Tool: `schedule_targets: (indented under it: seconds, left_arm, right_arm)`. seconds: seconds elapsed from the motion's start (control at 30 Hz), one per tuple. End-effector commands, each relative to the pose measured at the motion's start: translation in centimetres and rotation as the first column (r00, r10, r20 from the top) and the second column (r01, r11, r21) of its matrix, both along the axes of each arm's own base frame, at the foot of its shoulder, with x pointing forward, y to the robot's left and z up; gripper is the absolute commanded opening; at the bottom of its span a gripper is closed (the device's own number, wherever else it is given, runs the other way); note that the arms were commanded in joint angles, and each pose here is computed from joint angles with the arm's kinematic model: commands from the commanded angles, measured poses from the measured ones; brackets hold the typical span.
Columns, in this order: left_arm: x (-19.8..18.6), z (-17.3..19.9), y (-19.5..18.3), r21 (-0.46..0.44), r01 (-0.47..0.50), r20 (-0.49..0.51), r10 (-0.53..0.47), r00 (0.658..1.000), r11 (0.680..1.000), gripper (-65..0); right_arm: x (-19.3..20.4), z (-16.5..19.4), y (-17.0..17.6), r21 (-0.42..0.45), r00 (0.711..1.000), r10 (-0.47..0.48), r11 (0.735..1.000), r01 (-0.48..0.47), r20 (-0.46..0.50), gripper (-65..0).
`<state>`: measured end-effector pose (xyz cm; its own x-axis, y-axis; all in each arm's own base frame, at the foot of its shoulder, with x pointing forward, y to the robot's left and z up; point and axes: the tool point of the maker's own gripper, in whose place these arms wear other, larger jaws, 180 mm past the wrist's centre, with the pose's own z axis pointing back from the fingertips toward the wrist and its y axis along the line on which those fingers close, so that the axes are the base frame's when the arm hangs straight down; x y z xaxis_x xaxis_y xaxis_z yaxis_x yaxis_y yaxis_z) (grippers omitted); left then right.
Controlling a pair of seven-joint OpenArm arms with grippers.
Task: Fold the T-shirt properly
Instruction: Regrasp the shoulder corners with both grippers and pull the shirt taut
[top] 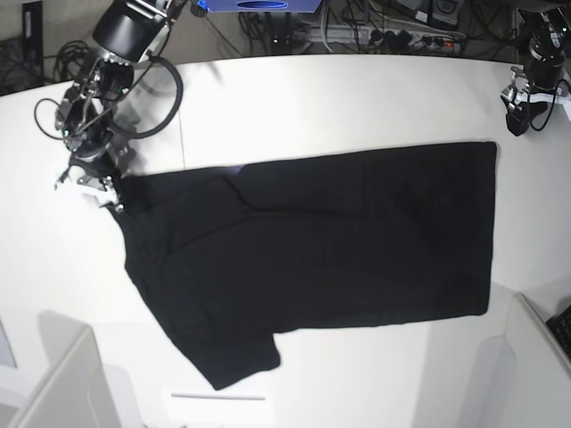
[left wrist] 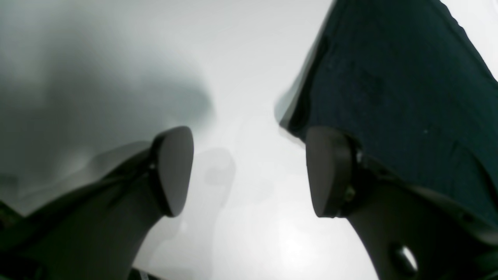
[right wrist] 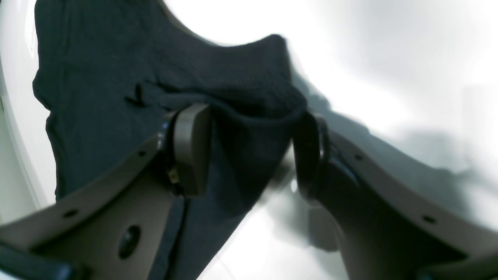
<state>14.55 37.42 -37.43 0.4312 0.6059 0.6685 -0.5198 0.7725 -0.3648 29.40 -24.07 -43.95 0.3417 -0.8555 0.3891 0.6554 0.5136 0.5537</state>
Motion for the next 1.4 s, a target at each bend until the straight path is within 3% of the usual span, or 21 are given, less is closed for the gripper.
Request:
schedule_targets:
  seconds: [0.0, 0.23, 0.5, 0.6, 0.73, 1.1, 1.23, 1.3, 1.37]
  left_arm:
    - [1.0, 1.3, 0.5, 0.023, 0.008, 0.047, -0.009, 0.999, 1.0, -21.1]
    - [2.1, 0.1, 0.9, -0.025, -0.03, 0.064, 0.031, 0.997, 0.999, -21.1]
    - [4.2, -2.0, -1.7, -0.088, 0.035, 0.048, -0.031, 0.998, 0.995, -21.1]
    - [4.9, -2.7, -1.9, -0.116, 0.027, 0.051, -0.021, 0.998, 0.993, -21.1]
    - [5.8, -3.3, -1.9, -0.142, 0.013, 0.061, -0.004, 0.998, 0.99, -21.1]
    - [8.6, -3.5, -4.8, -0.173, 0.09, 0.084, -0.077, 0.994, 0.981, -21.1]
    - [8.4, -5.0, -4.8, -0.211, 0.063, 0.058, -0.052, 0.997, 0.975, -21.2]
    - [8.2, -5.9, -4.7, -0.23, 0.047, 0.04, -0.038, 0.998, 0.972, -25.2]
    - [7.8, -6.6, -4.6, -0.243, 0.033, 0.021, -0.029, 0.999, 0.97, -35.2]
  right_arm:
    - [-0.8, -0.9, 0.9, 0.029, 0.999, 0.019, 0.999, -0.017, -0.051, -32.9]
    - [-0.4, -1.0, 2.2, 0.025, 0.996, 0.066, 0.998, -0.065, -0.051, -33.3]
    - [-0.4, -1.1, 2.2, 0.027, 0.996, 0.068, 0.997, -0.067, -0.054, -34.5]
    - [-0.4, -1.1, 2.3, 0.029, 0.996, 0.071, 0.997, -0.07, -0.056, -44.9]
    - [-0.5, -1.1, 2.3, 0.03, 0.996, 0.072, 0.997, -0.071, -0.056, -65.0]
    - [-0.5, -1.1, 2.2, 0.03, 0.996, 0.066, 0.997, -0.064, -0.057, -65.0]
    - [-0.5, -1.1, 2.2, 0.03, 0.996, 0.066, 0.997, -0.064, -0.057, -65.0]
    - [-0.5, -1.1, 2.2, 0.03, 0.996, 0.066, 0.997, -0.064, -0.057, -65.0]
    - [-0.6, -1.2, 2.2, 0.03, 0.996, 0.066, 0.997, -0.064, -0.058, -65.0]
